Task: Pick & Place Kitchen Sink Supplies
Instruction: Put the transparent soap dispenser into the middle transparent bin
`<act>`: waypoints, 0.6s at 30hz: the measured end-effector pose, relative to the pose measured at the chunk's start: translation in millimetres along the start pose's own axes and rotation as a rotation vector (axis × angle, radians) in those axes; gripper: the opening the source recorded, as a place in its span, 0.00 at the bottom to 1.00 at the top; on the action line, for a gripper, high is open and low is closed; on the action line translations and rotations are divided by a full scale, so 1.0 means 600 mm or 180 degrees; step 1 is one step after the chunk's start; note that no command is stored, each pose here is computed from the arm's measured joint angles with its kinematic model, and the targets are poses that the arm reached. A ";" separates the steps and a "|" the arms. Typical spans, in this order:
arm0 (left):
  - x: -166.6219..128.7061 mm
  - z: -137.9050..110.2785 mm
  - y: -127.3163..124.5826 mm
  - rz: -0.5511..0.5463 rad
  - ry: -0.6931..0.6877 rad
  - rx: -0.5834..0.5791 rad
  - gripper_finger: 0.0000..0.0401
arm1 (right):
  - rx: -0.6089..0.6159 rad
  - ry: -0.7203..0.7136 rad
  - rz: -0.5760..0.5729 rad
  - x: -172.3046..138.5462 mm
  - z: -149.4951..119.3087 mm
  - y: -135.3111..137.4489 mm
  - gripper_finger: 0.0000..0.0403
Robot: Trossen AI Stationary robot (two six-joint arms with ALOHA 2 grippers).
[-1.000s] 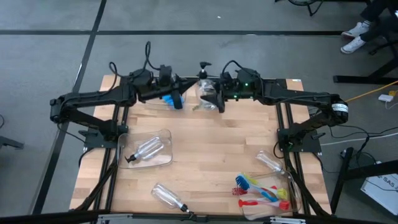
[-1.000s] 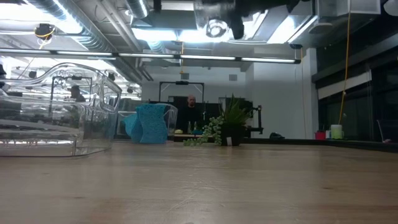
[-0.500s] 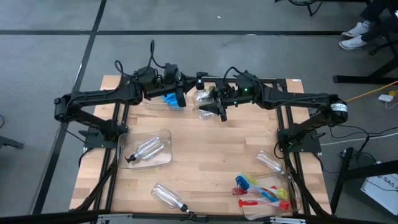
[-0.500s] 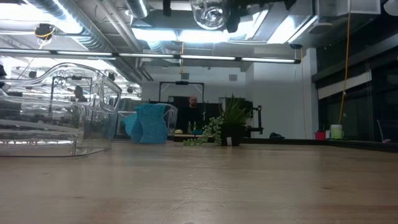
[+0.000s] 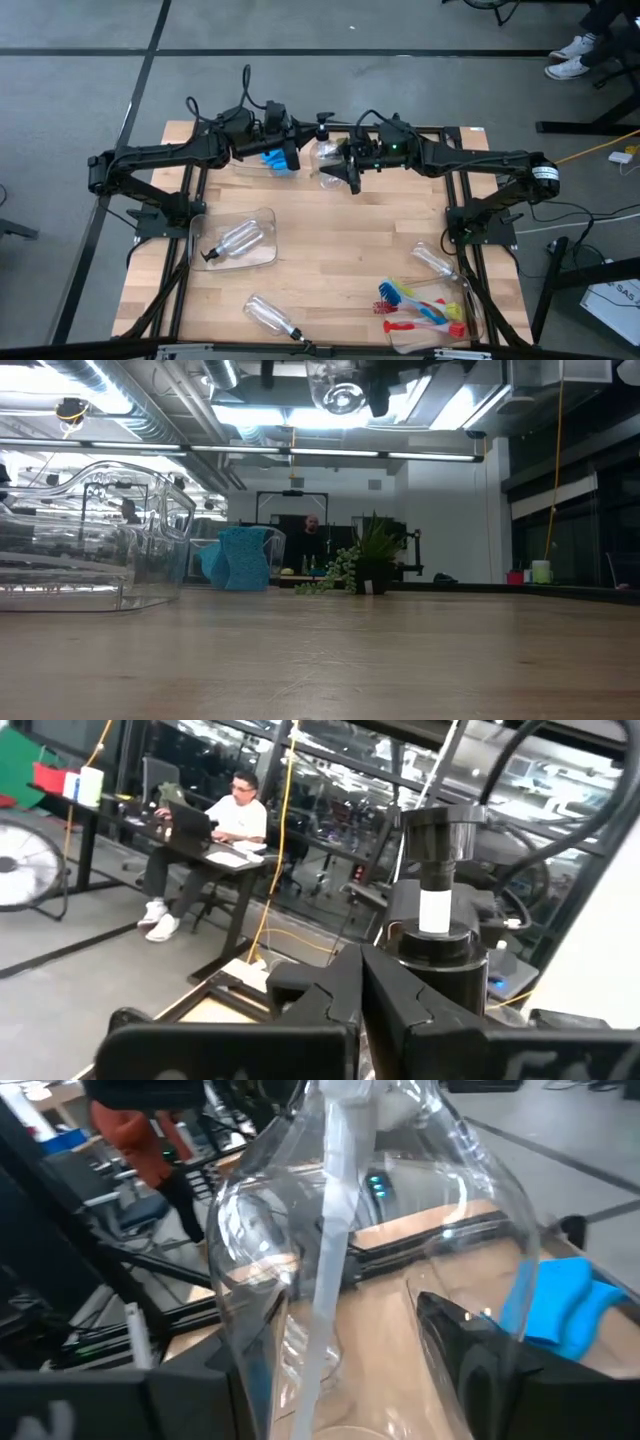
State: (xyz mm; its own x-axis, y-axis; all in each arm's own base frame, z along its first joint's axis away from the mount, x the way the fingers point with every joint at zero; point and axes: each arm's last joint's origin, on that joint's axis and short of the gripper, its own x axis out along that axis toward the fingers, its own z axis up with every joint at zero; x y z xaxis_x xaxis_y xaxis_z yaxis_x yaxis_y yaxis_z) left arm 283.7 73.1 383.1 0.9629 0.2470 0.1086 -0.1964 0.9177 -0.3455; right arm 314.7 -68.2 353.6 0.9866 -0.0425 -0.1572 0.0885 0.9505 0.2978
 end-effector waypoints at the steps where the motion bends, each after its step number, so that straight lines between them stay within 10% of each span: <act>1: 0.000 -0.001 0.000 0.0018 0.0012 -0.0002 0.00 | 0.0002 0.0004 -0.0046 0.000 -0.001 -0.001 0.54; 18: -0.001 -0.004 0.004 0.0185 0.0046 -0.0025 0.00 | -0.0039 -0.0015 -0.0601 -0.001 -0.004 -0.011 0.54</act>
State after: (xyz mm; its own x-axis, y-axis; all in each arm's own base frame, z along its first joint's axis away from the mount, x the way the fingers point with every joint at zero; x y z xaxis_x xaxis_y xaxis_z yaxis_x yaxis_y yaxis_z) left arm 283.3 74.5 380.0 0.9525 0.2953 0.0748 -0.2507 0.8993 -0.3583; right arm 313.0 -73.5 349.3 0.9533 -0.2220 -0.2049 0.2706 0.9291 0.2520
